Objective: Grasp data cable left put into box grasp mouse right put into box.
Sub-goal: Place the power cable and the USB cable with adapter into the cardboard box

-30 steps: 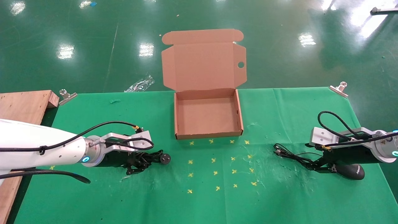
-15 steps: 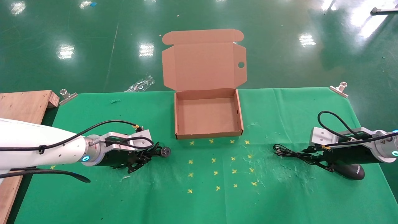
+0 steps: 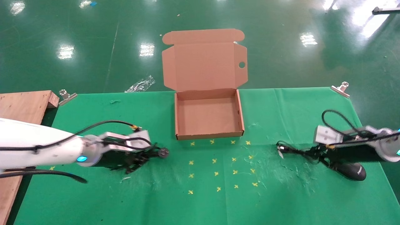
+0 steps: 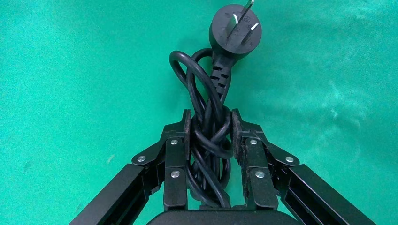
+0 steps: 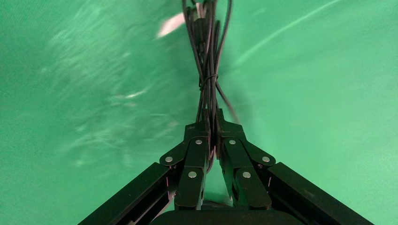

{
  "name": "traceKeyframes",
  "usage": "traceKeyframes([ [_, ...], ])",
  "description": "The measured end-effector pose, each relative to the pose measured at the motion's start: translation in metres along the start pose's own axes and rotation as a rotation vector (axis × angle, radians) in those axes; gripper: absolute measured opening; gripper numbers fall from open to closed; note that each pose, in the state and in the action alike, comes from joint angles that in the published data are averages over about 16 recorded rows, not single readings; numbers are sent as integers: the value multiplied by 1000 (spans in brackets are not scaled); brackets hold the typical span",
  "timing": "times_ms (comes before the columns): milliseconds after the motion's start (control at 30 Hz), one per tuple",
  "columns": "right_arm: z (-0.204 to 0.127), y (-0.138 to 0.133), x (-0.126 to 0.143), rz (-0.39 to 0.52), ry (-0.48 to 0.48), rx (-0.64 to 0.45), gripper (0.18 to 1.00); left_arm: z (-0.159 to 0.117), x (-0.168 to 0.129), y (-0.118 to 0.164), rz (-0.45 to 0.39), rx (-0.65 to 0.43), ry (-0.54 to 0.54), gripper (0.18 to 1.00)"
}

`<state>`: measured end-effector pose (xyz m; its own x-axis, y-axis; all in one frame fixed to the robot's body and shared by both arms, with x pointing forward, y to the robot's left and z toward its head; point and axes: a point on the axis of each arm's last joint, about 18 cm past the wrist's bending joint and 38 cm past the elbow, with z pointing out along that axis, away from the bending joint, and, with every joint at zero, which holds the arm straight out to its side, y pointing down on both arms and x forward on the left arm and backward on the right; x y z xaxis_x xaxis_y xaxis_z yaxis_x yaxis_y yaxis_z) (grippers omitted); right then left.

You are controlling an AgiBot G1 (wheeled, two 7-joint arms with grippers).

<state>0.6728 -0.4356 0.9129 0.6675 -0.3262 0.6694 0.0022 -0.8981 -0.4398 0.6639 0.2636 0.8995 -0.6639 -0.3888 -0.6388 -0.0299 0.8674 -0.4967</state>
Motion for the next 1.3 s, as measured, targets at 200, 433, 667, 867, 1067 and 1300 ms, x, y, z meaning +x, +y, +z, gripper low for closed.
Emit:
traceKeyframes([
  [200, -32, -19, 19, -46, 47, 45, 201, -14, -17, -53, -5, 122, -26, 358],
  [433, -70, -37, 30, -87, 97, 48, 197, 9, -18, -130, 42, 221, -78, 354],
  [667, -102, -45, 24, -98, 140, 10, 197, 54, 2, -173, 144, 209, -154, 352],
  [867, -121, -51, 14, -101, 179, -9, 196, 74, 13, -181, 200, 181, -192, 353],
  [1067, -130, -64, 8, -119, 215, 1, 196, 77, 13, -184, 194, 175, -201, 365],
  [1300, -132, -91, 14, -172, 255, 44, 196, 64, -19, -178, 124, 161, -260, 411],
])
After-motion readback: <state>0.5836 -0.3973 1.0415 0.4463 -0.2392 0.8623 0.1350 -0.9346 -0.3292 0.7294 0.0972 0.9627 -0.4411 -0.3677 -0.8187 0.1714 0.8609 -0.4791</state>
